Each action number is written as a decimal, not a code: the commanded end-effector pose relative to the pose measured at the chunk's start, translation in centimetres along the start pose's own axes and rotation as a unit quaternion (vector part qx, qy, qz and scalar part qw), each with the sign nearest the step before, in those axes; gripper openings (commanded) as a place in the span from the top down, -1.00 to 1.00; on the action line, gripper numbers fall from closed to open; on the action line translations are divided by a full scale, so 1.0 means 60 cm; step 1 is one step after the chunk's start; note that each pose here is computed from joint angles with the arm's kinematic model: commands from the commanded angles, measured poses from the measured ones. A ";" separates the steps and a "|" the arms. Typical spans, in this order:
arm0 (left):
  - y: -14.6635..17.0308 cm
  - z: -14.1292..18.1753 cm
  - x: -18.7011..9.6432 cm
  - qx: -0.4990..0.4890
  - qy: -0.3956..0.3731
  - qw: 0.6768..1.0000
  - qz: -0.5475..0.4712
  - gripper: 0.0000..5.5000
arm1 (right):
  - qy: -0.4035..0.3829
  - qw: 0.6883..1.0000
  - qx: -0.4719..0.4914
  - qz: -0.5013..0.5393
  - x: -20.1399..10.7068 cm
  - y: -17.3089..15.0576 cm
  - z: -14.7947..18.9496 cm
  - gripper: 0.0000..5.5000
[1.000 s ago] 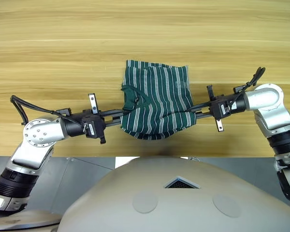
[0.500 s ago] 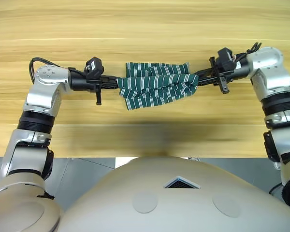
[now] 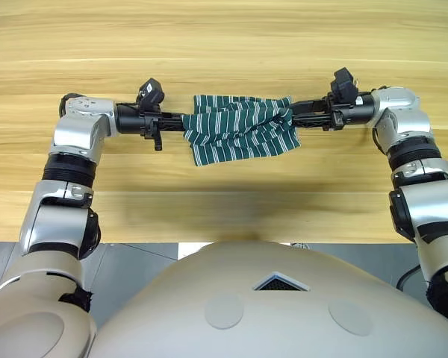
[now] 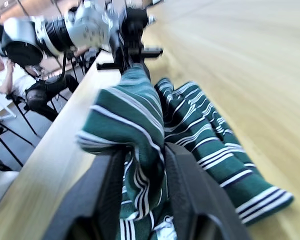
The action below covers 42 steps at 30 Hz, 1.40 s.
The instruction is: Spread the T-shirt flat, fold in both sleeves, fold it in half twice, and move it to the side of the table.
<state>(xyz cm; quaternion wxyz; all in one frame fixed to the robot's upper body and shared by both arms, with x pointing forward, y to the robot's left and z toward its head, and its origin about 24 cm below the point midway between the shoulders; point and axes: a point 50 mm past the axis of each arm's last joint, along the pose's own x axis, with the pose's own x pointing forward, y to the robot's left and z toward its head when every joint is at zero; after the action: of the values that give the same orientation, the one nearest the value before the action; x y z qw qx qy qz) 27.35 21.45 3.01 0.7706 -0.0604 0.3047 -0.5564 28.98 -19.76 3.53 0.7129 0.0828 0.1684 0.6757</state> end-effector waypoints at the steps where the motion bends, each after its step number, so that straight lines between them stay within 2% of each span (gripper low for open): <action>1: 0.015 0.002 -0.009 -0.023 -0.012 0.999 0.030 0.66 | -0.015 1.000 -0.006 -0.021 -0.005 -0.011 0.016 0.18; 8: 0.028 0.018 0.002 -0.105 -0.103 0.988 0.053 0.27 | -0.049 0.985 -0.056 -0.153 0.003 -0.033 0.016 -0.26; 13: 0.040 0.019 -0.020 -0.136 -0.165 0.973 0.091 0.00 | -0.064 0.965 -0.101 -0.235 -0.001 -0.043 0.022 -0.55; 18: 0.042 0.016 -0.037 -0.150 -0.223 0.957 0.110 -0.28 | -0.113 0.958 -0.152 -0.216 -0.009 -0.024 0.037 -0.85; 21: 0.027 0.002 -0.042 -0.134 -0.234 0.956 0.119 -0.47 | -0.143 0.961 -0.191 -0.138 0.004 0.012 0.050 -0.87; 25: -0.006 0.006 -0.058 -0.067 -0.256 0.957 0.122 -0.47 | -0.091 0.975 -0.203 0.002 0.052 0.076 0.035 -0.87; 28: -0.035 0.008 -0.076 -0.006 -0.284 0.948 0.144 -0.47 | -0.020 0.977 -0.212 0.026 0.103 0.093 0.018 -0.87; 33: -0.084 0.029 -0.112 0.068 -0.369 0.908 0.187 -0.47 | 0.085 0.974 -0.198 0.073 0.164 0.108 -0.026 -0.87; 42: -0.120 0.031 -0.103 0.099 -0.388 0.896 0.193 -0.47 | 0.145 0.969 -0.183 0.080 0.190 0.109 -0.049 -0.87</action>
<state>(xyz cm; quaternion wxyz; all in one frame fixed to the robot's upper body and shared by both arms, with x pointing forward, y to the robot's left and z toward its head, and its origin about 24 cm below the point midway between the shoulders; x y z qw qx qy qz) 21.73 24.32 9.80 0.9251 -0.1430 -0.0610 -0.3466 21.79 -8.43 1.88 0.6232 -0.1160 0.1168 0.7646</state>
